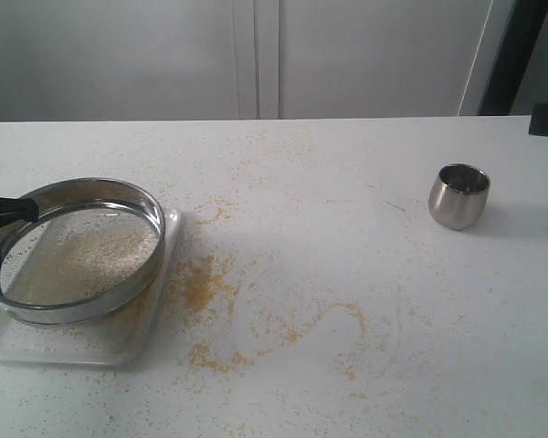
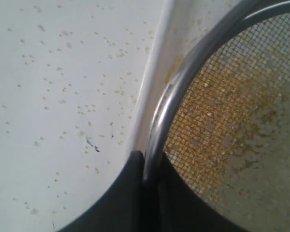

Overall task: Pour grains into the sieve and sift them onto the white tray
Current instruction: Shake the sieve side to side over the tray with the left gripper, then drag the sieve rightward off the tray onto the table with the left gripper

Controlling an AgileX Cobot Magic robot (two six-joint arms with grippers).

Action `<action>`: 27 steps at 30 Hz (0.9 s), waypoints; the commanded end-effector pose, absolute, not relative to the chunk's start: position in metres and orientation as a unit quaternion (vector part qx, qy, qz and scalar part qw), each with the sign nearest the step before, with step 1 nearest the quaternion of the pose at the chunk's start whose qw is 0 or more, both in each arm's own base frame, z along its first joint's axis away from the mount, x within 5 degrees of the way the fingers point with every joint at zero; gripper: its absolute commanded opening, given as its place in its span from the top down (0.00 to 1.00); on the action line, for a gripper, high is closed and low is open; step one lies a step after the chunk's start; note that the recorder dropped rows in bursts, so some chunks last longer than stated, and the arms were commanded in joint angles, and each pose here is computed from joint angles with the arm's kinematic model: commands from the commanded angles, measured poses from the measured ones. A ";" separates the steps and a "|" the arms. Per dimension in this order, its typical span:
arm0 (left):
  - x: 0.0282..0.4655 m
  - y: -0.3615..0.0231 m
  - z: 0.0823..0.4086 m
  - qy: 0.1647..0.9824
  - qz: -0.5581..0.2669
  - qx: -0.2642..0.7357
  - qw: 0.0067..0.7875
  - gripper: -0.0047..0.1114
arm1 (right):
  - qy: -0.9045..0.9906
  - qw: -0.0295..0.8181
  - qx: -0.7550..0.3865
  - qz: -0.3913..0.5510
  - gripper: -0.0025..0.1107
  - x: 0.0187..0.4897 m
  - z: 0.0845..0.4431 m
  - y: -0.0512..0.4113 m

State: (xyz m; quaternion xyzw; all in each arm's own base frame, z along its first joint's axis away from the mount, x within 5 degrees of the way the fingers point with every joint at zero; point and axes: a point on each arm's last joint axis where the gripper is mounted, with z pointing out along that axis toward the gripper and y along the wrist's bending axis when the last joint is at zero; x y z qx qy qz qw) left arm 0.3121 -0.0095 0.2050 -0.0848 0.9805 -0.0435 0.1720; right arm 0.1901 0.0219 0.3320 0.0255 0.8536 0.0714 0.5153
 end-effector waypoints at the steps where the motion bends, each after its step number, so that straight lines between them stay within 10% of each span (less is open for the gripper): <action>1: 0.312 -0.014 0.211 0.978 -0.056 -0.084 0.184 0.96 | 0.852 0.518 0.024 0.071 0.98 0.189 0.331 0.022; 27: 0.282 -0.159 0.205 0.968 -0.105 0.133 0.182 0.96 | 0.852 0.518 0.024 0.071 0.98 0.189 0.331 0.022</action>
